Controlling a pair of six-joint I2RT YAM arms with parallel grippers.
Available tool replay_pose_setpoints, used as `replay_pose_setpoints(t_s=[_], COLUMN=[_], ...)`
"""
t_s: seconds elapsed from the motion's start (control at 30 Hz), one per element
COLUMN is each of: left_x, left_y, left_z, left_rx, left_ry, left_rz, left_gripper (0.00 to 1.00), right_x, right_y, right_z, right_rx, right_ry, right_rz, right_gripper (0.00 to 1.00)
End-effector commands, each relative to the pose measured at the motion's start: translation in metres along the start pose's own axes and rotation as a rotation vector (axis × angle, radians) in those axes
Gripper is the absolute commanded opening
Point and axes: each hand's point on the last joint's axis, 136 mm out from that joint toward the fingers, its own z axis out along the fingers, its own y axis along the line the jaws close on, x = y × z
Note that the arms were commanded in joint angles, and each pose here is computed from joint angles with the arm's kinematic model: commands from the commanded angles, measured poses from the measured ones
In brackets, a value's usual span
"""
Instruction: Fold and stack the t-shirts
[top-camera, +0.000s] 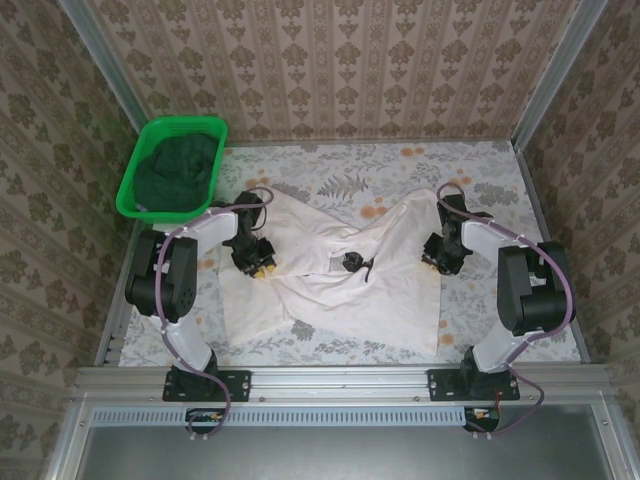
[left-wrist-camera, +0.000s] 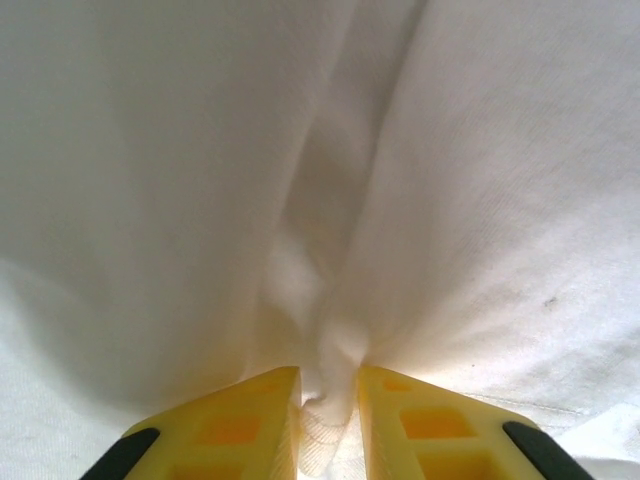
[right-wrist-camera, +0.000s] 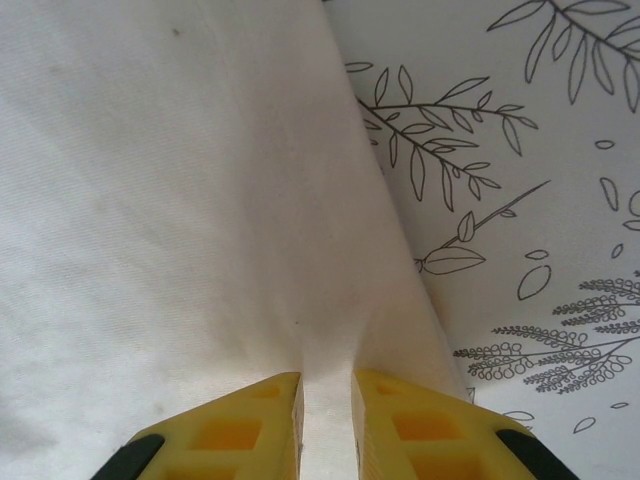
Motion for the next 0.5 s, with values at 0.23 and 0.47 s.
replay_pose_setpoints(t_s=[0.23,0.47], left_x=[-0.005,-0.010], left_y=[-0.004,-0.010], left_z=[-0.016,-0.033], left_rx=[0.005,0.011], left_ry=[-0.015,-0.047], left_rz=[0.027,0.066], left_gripper=[0.12,0.00], right_x=[0.004,0.006], right_y=[-0.002,-0.012], right_z=[0.004,0.004], right_rx=[0.000,0.035], right_ry=[0.029,0.036], right_rz=[0.027,0.054], right_gripper=[0.22,0.20])
